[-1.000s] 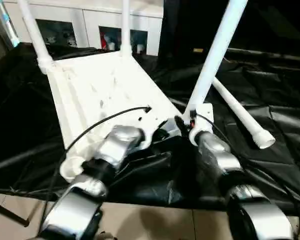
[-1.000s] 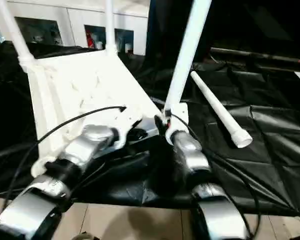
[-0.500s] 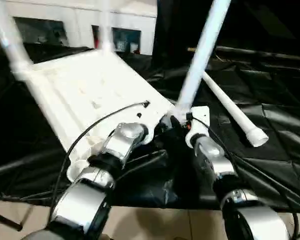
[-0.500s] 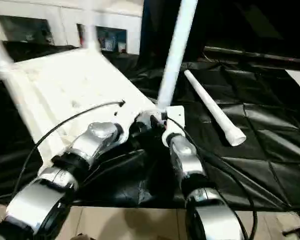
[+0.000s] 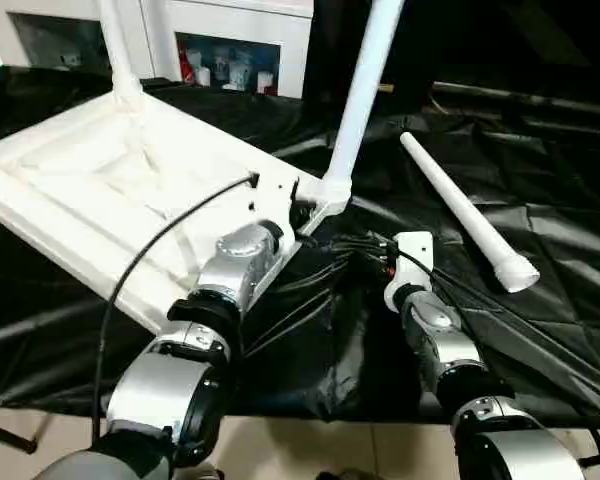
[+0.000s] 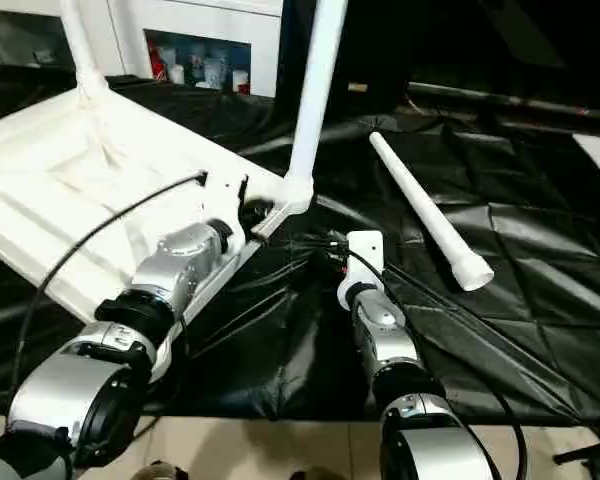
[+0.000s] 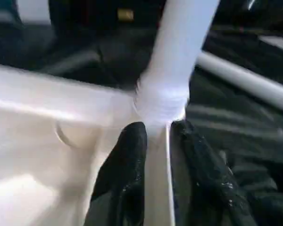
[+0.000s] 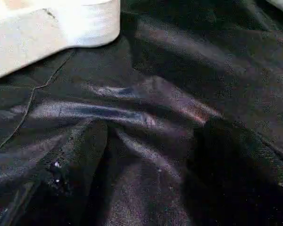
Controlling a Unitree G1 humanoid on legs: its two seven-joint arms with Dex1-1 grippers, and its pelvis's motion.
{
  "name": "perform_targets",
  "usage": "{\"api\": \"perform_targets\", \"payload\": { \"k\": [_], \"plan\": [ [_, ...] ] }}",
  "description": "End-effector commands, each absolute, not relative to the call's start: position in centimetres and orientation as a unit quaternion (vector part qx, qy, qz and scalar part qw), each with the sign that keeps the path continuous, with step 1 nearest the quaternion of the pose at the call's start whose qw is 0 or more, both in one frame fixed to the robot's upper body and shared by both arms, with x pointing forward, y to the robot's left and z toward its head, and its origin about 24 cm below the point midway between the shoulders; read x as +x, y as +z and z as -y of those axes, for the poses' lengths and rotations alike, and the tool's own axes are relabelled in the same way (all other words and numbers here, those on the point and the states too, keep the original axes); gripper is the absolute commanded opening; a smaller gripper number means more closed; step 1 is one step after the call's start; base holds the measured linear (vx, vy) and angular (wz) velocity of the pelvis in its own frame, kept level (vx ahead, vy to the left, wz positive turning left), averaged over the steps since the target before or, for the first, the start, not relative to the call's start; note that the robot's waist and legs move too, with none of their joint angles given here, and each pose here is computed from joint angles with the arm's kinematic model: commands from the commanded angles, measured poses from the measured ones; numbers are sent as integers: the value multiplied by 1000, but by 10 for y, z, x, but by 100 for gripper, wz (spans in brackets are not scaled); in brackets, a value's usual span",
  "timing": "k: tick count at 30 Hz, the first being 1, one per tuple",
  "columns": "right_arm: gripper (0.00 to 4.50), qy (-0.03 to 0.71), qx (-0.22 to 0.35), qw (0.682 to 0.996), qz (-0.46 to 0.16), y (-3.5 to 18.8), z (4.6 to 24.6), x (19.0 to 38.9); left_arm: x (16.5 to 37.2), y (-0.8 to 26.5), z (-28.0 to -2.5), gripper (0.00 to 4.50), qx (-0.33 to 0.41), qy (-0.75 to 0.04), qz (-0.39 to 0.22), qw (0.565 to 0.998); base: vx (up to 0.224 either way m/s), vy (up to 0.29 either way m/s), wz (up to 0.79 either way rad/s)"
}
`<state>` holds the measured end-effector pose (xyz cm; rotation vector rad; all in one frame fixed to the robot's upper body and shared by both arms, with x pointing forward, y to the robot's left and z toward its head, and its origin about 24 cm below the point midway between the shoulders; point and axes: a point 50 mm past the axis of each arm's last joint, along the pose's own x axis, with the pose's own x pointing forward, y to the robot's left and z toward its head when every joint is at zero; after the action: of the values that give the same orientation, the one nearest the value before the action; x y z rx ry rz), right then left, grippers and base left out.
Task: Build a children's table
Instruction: Rotate table base
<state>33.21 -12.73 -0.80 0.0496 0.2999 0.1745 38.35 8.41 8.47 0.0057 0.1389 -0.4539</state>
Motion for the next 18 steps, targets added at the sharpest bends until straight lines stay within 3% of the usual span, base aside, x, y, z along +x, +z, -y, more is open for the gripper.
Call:
{"api": "perform_targets", "payload": {
  "k": [1, 5, 7, 9, 10, 11, 12, 14, 15, 16, 18],
  "plan": [
    [376, 92, 12, 982, -166, -14, 128, 328, 389, 105, -108, 123, 28, -174, -20, 984, 0, 0, 0],
    [376, 105, 2, 984, -143, -7, 130, 330, 384, 125, -169, 155, 105, -51, 10, 993, 0, 0, 0],
    [376, 108, 1, 984, -139, -6, 130, 331, 381, 128, -181, 178, 115, -27, 9, 993, 0, 0, 0],
    [376, 113, -3, 985, -129, -1, 133, 332, 370, 131, -222, 184, 163, 45, -8, 986, 0, 0, 0],
    [376, 121, -9, 985, -122, 2, 134, 333, 350, 128, -265, 187, 229, 108, -51, 966, 0, 0, 0],
    [376, 121, -9, 985, -122, 2, 134, 333, 350, 128, -265, 187, 229, 108, -51, 966, 0, 0, 0],
    [376, 134, -15, 984, -117, 6, 134, 334, 329, 127, -298, 217, 278, 156, -94, 943, 0, 0, 0],
    [376, 140, -17, 983, -115, 7, 134, 335, 321, 127, -308, 225, 295, 172, -108, 934, 0, 0, 0],
    [376, 164, -17, 981, -105, 11, 131, 336, 302, 129, -327, 225, 334, 203, -143, 909, 0, 0, 0],
    [376, 172, -15, 980, -103, 12, 129, 336, 300, 129, -329, 224, 341, 208, -148, 905, 0, 0, 0],
    [376, 286, 22, 955, -73, 25, 115, 331, 278, 129, -344, 254, 378, 230, -198, 875, 0, 0, 0]
  ]
}}
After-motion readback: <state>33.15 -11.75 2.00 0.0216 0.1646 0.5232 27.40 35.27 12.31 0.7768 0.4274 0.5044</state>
